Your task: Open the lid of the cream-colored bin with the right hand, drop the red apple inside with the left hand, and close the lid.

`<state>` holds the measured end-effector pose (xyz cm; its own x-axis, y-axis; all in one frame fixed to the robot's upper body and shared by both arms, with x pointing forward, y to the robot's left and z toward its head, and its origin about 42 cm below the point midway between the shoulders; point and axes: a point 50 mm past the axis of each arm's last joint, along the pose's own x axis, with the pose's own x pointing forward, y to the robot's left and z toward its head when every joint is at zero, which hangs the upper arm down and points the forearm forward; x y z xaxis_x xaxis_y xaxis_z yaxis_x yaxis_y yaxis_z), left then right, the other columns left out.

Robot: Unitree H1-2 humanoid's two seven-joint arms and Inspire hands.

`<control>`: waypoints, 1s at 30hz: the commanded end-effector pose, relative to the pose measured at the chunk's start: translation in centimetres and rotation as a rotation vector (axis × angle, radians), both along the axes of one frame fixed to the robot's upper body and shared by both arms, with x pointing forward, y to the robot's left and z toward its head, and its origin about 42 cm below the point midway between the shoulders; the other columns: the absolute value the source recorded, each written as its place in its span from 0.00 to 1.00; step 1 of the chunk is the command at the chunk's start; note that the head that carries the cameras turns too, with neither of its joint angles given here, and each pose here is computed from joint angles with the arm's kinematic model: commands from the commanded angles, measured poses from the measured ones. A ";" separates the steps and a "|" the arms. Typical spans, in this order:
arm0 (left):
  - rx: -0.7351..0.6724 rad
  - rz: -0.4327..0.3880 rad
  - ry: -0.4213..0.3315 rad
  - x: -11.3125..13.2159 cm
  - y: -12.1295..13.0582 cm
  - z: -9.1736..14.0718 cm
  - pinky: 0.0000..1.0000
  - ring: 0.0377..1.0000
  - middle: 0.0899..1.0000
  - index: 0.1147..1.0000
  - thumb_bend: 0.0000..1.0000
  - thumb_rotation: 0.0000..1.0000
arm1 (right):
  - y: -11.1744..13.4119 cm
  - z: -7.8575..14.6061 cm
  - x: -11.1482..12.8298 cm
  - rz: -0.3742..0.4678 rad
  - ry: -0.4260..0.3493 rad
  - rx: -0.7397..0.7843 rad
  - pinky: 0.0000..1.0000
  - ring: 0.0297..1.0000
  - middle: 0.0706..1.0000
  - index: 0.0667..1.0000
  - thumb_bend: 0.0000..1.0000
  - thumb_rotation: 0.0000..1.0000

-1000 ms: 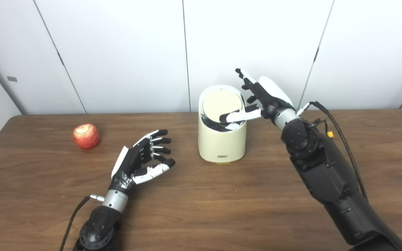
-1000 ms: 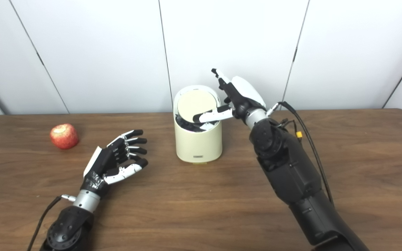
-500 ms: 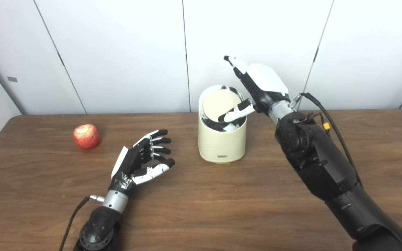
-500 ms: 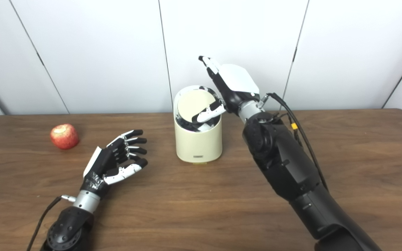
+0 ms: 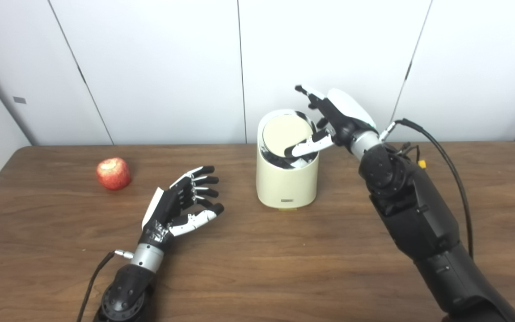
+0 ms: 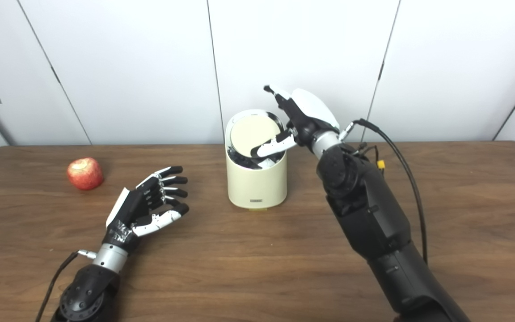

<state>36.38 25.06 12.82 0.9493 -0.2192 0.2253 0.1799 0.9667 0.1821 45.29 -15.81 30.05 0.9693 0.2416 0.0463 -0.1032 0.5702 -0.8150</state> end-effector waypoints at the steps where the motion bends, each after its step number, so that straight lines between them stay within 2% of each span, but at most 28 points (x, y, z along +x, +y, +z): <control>1: 0.009 -0.007 -0.071 0.8 0.1 1.7 0.55 0.65 0.74 0.82 0.69 0.20 | -0.8 2.6 -0.2 -0.014 -0.082 0.019 0.67 0.87 0.96 0.93 0.73 0.22; 5: 0.014 -0.008 -0.071 0.8 0.0 1.7 0.55 0.64 0.74 0.82 0.69 0.21 | -1.6 3.0 -1.3 0.019 -0.146 0.106 0.65 0.84 0.95 0.90 0.72 0.21; 10: 0.014 -0.009 -0.074 0.8 -0.1 1.8 0.55 0.65 0.74 0.81 0.69 0.20 | -3.0 1.8 -2.6 0.006 -0.264 0.277 0.61 0.76 0.82 0.83 0.67 0.17; 13: 0.011 -0.013 -0.079 0.8 -0.1 1.7 0.55 0.64 0.74 0.81 0.69 0.19 | -3.6 0.9 -3.2 0.005 -0.294 0.319 0.63 0.75 0.78 0.80 0.65 0.17; 19: 0.011 -0.003 -0.068 0.7 -0.1 1.8 0.55 0.64 0.73 0.81 0.70 0.21 | -5.1 -1.7 -4.7 0.016 -0.288 0.346 0.62 0.75 0.79 0.81 0.66 0.21; 23: 0.014 -0.004 -0.070 0.7 0.1 1.8 0.55 0.65 0.74 0.81 0.70 0.21 | -5.8 -3.1 -5.7 0.006 -0.269 0.324 0.61 0.75 0.80 0.82 0.67 0.30; 25: 0.014 -0.003 -0.070 0.8 0.1 1.8 0.55 0.65 0.74 0.81 0.70 0.21 | -5.9 -3.5 -5.8 0.008 -0.260 0.319 0.61 0.75 0.81 0.82 0.68 0.31; 30: 0.006 -0.007 -0.072 0.8 0.1 1.8 0.55 0.65 0.74 0.81 0.68 0.18 | -5.4 -3.1 -5.4 0.015 -0.257 0.317 0.61 0.76 0.82 0.82 0.69 0.27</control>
<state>36.38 24.99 12.78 0.9499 -0.2213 0.2206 0.1823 0.9659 0.1837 39.25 -21.95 23.74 0.9557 0.1656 0.2433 0.0179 0.7926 -0.6095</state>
